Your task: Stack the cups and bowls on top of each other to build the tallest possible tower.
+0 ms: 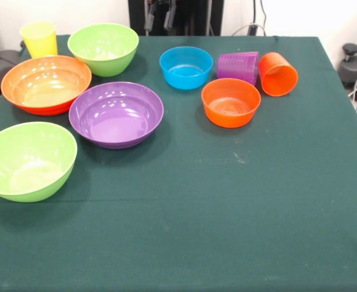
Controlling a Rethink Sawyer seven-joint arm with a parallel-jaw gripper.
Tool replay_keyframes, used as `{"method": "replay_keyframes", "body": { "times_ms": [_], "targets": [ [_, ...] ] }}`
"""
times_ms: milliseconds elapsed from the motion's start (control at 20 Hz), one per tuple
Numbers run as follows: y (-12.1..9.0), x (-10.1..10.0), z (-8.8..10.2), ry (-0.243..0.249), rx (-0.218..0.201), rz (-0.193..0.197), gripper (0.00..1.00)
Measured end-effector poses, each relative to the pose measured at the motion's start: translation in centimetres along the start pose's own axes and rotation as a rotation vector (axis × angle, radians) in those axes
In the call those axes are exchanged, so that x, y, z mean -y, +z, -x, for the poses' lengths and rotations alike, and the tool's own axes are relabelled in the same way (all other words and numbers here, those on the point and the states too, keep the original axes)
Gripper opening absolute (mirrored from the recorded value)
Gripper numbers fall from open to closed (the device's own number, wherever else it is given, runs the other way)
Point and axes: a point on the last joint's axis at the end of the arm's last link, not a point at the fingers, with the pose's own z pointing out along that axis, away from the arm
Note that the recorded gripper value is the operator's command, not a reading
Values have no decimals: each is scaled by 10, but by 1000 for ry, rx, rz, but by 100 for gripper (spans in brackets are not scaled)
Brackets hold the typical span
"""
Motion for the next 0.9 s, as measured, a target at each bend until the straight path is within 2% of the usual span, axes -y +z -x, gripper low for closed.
{"method": "replay_keyframes", "body": {
  "times_ms": [450,900],
  "targets": [
    [2,-2,1,35,2,4,100],
    [5,-28,-15,105,-35,72,100]
  ]
}}
